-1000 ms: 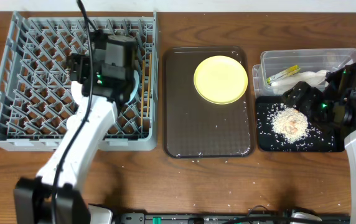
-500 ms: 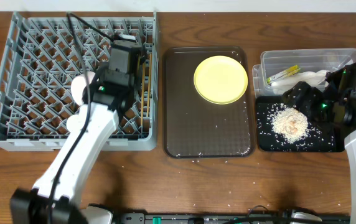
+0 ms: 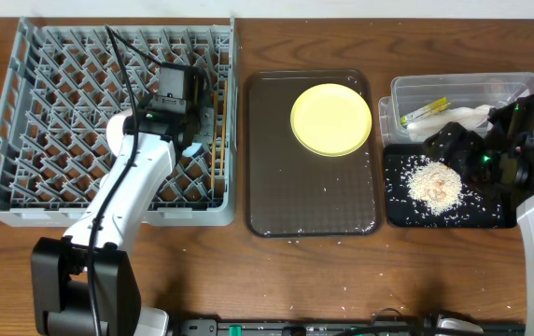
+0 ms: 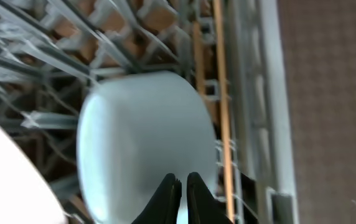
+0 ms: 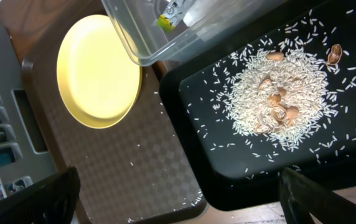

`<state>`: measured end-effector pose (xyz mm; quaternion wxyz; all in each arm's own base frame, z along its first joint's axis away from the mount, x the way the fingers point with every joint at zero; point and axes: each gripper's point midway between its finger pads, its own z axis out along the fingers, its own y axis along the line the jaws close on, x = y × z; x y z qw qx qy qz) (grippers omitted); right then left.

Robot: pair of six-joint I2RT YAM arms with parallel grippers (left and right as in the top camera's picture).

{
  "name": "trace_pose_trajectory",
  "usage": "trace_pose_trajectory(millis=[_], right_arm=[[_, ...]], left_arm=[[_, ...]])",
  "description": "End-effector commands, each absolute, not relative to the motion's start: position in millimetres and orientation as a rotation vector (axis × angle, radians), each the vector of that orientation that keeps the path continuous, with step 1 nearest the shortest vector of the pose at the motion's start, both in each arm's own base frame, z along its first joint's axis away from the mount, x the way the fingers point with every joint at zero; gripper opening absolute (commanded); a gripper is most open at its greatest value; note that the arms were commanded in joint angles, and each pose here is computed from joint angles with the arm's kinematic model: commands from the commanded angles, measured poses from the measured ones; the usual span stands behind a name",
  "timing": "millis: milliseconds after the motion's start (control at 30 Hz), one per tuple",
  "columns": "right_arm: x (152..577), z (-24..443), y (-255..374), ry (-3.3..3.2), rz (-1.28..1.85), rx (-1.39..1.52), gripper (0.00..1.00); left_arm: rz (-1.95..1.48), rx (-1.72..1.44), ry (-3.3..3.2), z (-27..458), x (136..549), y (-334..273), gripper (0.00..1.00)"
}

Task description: Sort waste into correct bins and load items into the dishwasher

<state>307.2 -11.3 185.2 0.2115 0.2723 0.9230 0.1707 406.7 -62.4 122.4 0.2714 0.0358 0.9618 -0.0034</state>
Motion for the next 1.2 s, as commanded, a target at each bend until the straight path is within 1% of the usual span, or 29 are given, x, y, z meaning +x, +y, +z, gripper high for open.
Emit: trace_pose_trajectory(millis=[0, 67, 133, 267, 333, 400, 600, 733, 967, 1167], right_arm=[[307.0, 185.0, -11.2, 2.564, 0.483, 0.764, 0.99], [307.0, 185.0, -11.1, 2.564, 0.483, 0.764, 0.99], [307.0, 185.0, -11.2, 2.564, 0.483, 0.764, 0.99], [307.0, 185.0, -11.2, 2.564, 0.483, 0.764, 0.99], [307.0, 185.0, -11.2, 2.564, 0.483, 0.764, 0.99], [307.0, 185.0, -11.1, 2.564, 0.483, 0.764, 0.99], [307.0, 185.0, -11.2, 2.564, 0.483, 0.764, 0.99], [307.0, 185.0, -11.2, 2.564, 0.483, 0.764, 0.99], [307.0, 185.0, -11.2, 2.564, 0.483, 0.764, 0.99], [307.0, 185.0, -11.2, 2.564, 0.483, 0.764, 0.99]], left_arm=[[-0.108, 0.117, 2.646, 112.0, 394.5, -74.2, 0.08], [-0.033, 0.095, 2.635, 117.8, 395.1, -64.0, 0.08], [0.038, 0.043, 2.582, 135.9, 398.6, -52.7, 0.08], [0.065, 0.013, 2.449, 177.7, 404.0, -45.8, 0.08], [0.094, -0.005, 2.428, 184.1, 404.0, -40.1, 0.08], [0.109, -0.019, 2.445, 176.3, 403.4, -34.5, 0.08], [0.161, -0.091, 2.569, 123.9, 406.4, -7.6, 0.08], [0.089, -0.077, 2.630, 102.4, 406.3, -14.7, 0.08], [-0.187, -0.004, 2.673, 96.5, 399.3, -55.4, 0.08], [-0.268, -0.008, 2.652, 110.9, 394.6, -67.4, 0.08]])
